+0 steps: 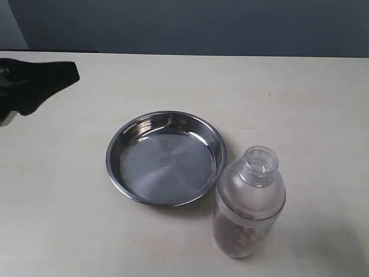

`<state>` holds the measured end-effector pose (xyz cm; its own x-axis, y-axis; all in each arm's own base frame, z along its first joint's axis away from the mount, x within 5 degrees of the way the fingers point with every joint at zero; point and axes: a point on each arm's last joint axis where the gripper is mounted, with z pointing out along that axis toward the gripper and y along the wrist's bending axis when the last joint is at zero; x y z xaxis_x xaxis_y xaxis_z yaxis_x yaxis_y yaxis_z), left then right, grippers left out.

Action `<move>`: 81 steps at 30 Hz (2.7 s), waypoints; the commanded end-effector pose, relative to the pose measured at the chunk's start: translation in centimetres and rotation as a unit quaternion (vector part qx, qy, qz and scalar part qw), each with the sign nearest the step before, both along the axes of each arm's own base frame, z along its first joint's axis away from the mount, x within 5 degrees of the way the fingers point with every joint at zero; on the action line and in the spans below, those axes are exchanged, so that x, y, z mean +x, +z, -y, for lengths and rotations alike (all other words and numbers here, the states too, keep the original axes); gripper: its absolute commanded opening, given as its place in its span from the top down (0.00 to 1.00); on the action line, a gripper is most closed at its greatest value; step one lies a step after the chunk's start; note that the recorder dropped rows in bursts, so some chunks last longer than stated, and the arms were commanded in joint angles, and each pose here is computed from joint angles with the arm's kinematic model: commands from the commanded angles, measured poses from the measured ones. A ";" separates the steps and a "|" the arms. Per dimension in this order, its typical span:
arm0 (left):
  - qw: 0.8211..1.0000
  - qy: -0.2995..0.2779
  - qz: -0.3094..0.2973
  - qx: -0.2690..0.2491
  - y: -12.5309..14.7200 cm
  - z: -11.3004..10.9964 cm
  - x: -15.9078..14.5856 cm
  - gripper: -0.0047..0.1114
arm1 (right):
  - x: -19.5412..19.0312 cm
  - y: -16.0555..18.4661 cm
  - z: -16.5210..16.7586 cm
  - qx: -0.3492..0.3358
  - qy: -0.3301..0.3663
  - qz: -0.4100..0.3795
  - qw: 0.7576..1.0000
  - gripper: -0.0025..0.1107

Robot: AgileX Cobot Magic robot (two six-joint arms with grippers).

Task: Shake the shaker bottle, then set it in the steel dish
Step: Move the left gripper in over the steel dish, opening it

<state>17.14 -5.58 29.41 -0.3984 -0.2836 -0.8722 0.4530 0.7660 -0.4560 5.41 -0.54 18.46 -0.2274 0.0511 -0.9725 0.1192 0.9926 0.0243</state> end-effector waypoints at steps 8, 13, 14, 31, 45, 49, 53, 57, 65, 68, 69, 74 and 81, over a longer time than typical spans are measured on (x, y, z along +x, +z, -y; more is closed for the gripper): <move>0.982 -0.138 0.041 0.122 -3.2 2.6 1.8 0.91 | 0.0 0.1 0.0 -0.002 -0.002 0.009 1.000 0.99; 0.978 -0.164 -0.014 0.129 -5.9 3.5 3.1 0.43 | 0.0 0.1 0.0 -0.002 -0.002 0.009 1.000 0.99; 0.977 -0.167 -0.017 0.128 -6.0 3.6 3.2 0.37 | 0.0 0.1 0.0 -0.002 -0.002 0.009 1.000 0.99; 0.931 -0.342 0.040 0.119 -8.6 7.3 4.1 0.34 | 0.0 0.1 0.0 -0.002 -0.002 0.009 1.000 0.99; 0.935 -0.327 0.094 0.102 -4.4 7.7 5.4 0.34 | 0.0 0.1 0.0 -0.002 -0.002 0.009 1.000 0.99; 0.945 -0.294 0.087 0.117 -3.8 7.3 5.8 0.34 | 0.0 0.1 0.0 -0.002 -0.002 0.009 1.000 0.99; 0.967 -0.233 0.033 0.092 -3.2 6.0 6.4 0.34 | 0.0 0.1 0.0 -0.002 -0.002 0.009 1.000 0.99; 0.969 -0.233 0.037 0.068 -2.4 5.6 6.1 0.34 | 0.0 0.1 0.0 -0.002 -0.002 0.009 1.000 0.99; 0.940 -0.305 0.132 0.076 -1.1 6.2 4.8 0.34 | 0.0 0.1 0.0 -0.002 -0.002 0.009 1.000 0.99; 0.942 -0.293 0.141 0.089 -0.8 6.1 4.7 0.34 | 0.0 0.1 0.0 -0.002 -0.002 0.009 1.000 0.99; 0.941 -0.289 0.148 0.092 -0.4 6.0 4.5 0.34 | 0.0 0.1 0.0 -0.002 -0.002 0.009 1.000 0.99; 0.928 -0.272 0.172 0.187 0.9 5.5 3.6 0.34 | 0.0 0.1 0.0 -0.002 -0.002 0.009 1.000 0.99; 0.940 -0.257 0.156 0.163 1.2 5.3 3.5 0.34 | 0.0 0.1 0.0 -0.002 -0.002 0.009 1.000 0.99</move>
<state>20.79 -10.86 30.54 -0.0940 0.1827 -0.9787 0.8792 0.4765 0.0045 5.41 -0.54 18.46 -0.2274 0.0511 -0.9725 0.1192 0.9926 0.0243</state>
